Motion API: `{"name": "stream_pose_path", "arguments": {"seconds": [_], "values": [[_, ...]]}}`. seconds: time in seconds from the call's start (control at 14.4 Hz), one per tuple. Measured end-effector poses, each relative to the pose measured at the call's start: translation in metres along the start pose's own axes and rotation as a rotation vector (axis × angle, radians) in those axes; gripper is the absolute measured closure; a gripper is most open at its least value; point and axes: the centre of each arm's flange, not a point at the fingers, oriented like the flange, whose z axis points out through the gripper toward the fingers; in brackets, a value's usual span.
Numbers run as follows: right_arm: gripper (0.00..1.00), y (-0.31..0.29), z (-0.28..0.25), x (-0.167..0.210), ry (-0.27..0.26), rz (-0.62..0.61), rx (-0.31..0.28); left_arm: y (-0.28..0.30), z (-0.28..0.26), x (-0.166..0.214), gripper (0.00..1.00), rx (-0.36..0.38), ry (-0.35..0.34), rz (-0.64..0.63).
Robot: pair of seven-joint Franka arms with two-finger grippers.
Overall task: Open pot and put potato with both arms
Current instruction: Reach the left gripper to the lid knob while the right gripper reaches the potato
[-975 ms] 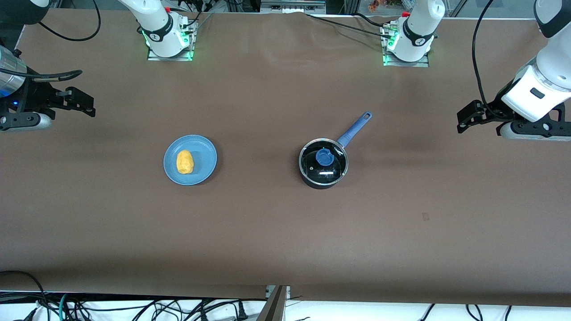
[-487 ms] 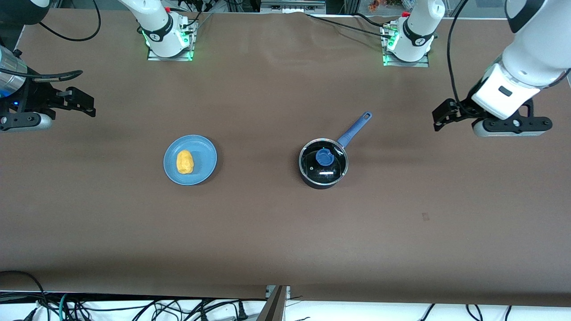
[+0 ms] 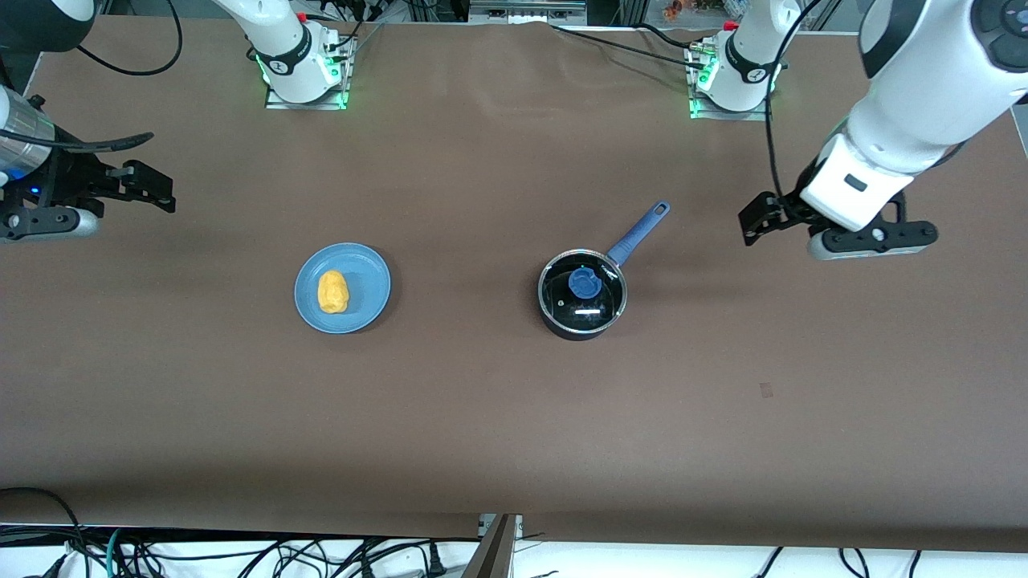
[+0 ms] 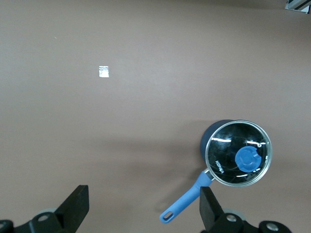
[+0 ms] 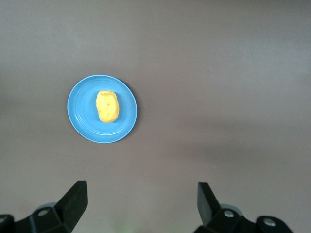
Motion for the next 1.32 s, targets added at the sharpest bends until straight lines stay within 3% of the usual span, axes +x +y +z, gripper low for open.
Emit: {"name": "stream_pose_path", "arguments": {"seconds": [0.42,1.04,1.32], "values": [[0.00,-0.004,0.079,0.026,-0.081,-0.009,0.001,0.038,0.031,-0.007,0.00,-0.012,0.009,-0.062],[0.00,-0.066,0.218,0.089,-0.095,-0.102,-0.008,0.076,0.102,-0.027,0.00,-0.047,0.030,-0.154],[0.00,-0.092,0.266,0.097,-0.092,-0.119,0.006,0.095,0.125,-0.033,0.00,-0.028,0.044,-0.198]]}}
